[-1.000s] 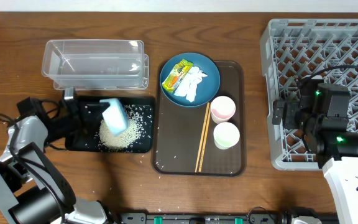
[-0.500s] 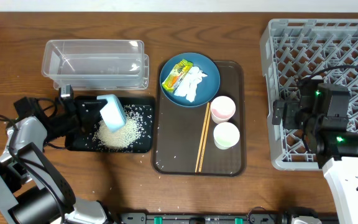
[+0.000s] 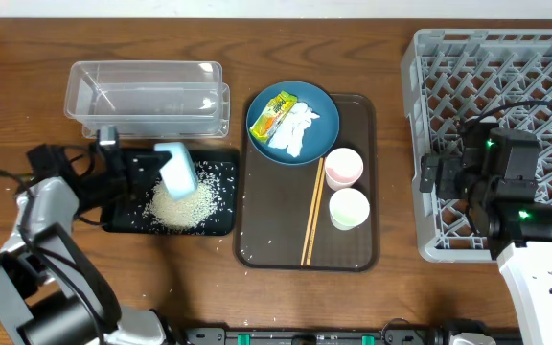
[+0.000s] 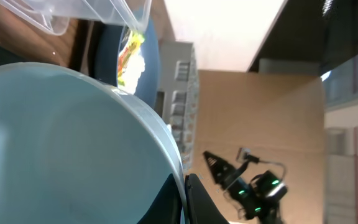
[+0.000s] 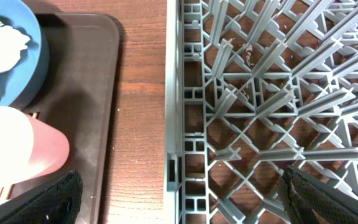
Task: Sort waste into correct bins and load items into the dishwasher rack
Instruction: 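Return the empty bowl to the brown tray with the left gripper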
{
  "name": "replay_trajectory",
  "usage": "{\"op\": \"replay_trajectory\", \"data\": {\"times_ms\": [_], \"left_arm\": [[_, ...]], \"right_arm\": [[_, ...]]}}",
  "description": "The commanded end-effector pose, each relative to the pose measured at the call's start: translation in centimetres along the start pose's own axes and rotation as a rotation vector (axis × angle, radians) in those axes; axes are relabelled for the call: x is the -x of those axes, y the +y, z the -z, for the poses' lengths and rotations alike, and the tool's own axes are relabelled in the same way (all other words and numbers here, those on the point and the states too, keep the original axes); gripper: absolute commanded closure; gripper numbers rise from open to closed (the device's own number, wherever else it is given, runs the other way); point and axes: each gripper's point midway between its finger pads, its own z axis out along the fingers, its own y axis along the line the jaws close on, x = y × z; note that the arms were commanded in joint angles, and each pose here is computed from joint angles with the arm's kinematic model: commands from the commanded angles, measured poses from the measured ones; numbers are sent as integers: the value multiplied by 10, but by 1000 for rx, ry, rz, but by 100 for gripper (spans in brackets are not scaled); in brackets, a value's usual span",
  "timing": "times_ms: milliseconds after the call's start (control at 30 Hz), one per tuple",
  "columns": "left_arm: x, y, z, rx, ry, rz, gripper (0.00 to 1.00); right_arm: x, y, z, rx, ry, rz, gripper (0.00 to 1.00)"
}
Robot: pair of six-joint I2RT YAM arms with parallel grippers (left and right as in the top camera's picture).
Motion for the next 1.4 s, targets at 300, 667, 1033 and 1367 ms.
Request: {"op": "replay_trajectory", "data": {"times_ms": [300, 667, 1033, 1367], "left_arm": [[-72, -24, -88, 464, 217, -570, 94], [-134, 38, -149, 878, 424, -975, 94], [-154, 72, -169, 966, 509, -1058, 92], [-142, 25, -173, 894, 406, -1100, 47]], "right_arm": [[10, 7, 5, 19, -25, 8, 1], [10, 7, 5, 19, -26, 8, 1], [10, 7, 5, 19, -26, 8, 1], [10, 7, 5, 19, -26, 8, 1]]}}
